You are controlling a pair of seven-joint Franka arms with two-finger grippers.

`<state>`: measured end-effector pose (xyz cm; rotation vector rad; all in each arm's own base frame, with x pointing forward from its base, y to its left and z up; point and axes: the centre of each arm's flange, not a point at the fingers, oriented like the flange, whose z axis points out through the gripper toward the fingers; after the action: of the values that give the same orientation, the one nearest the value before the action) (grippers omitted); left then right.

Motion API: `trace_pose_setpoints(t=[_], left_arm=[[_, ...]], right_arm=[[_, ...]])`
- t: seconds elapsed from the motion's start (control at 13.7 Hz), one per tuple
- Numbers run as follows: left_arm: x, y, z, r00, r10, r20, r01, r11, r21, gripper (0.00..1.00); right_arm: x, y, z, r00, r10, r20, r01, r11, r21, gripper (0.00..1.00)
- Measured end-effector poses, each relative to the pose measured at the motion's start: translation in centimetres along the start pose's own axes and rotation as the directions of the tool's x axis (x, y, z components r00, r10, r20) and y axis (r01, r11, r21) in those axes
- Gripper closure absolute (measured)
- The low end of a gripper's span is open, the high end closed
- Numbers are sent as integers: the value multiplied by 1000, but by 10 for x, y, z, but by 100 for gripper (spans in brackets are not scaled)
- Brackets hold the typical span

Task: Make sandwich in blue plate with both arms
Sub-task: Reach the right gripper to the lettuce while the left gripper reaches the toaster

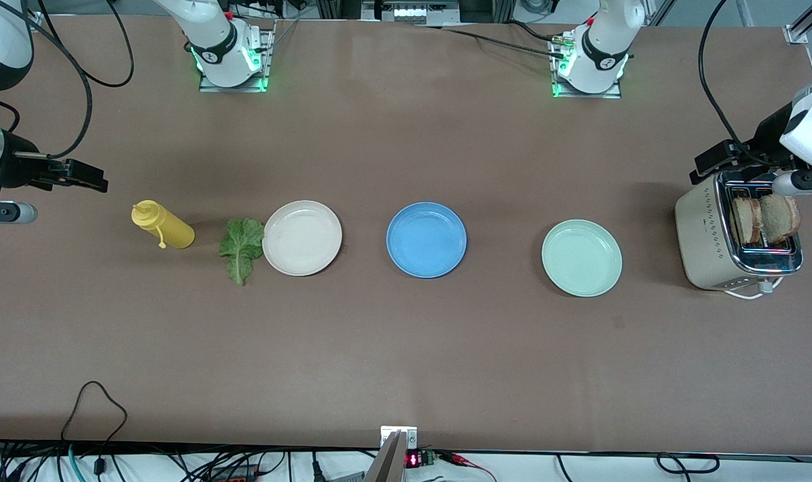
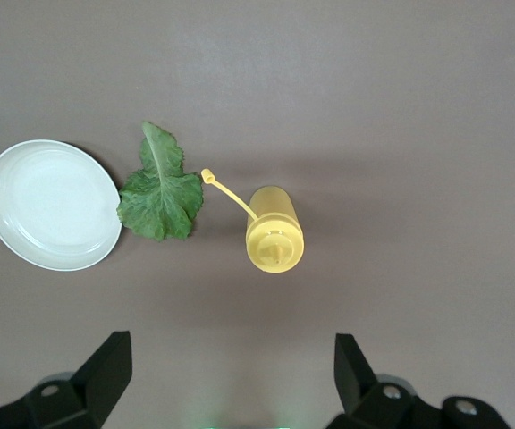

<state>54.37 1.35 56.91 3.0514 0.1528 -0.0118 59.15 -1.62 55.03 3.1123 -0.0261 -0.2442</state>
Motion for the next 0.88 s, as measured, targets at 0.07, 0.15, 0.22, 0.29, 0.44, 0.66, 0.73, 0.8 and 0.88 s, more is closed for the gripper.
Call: trace_pose_setpoints(t=[0.07,0.15,0.22,0.29,0.44,0.66,0.73,0.8,0.88], left_arm=[[0,0,0,1000,0,-1,0,1000,0,0],[0,0,-1,1000,-1,-1,1,1000,1,0],[0,-1,0,1000,-1,-1,1,1000,8,0],[1,-5,2,1000,-5,4,5,1000,21,0],[10,-28,16,999,-43,20,42,998,43,0],[32,-94,55,994,-85,68,82,996,38,0],[40,-117,73,993,-88,82,85,996,32,0],[47,-137,92,991,-93,99,91,996,26,0],[51,-153,112,987,-100,123,98,995,22,0]], right_arm=[[0,0,0,1000,0,0,0,1000,0,0],[0,0,0,1000,0,-1,0,1000,0,0],[0,0,0,1000,0,-1,0,1000,0,0],[0,0,0,1000,0,-1,0,1000,0,0],[0,0,0,1000,-1,-1,1,1000,0,0],[0,-2,0,1000,-4,-2,4,1000,0,0],[0,-2,0,1000,-4,-2,4,1000,0,0],[0,-2,0,1000,-4,-2,4,1000,0,0],[0,-2,0,1000,-4,-2,4,1000,0,0]])
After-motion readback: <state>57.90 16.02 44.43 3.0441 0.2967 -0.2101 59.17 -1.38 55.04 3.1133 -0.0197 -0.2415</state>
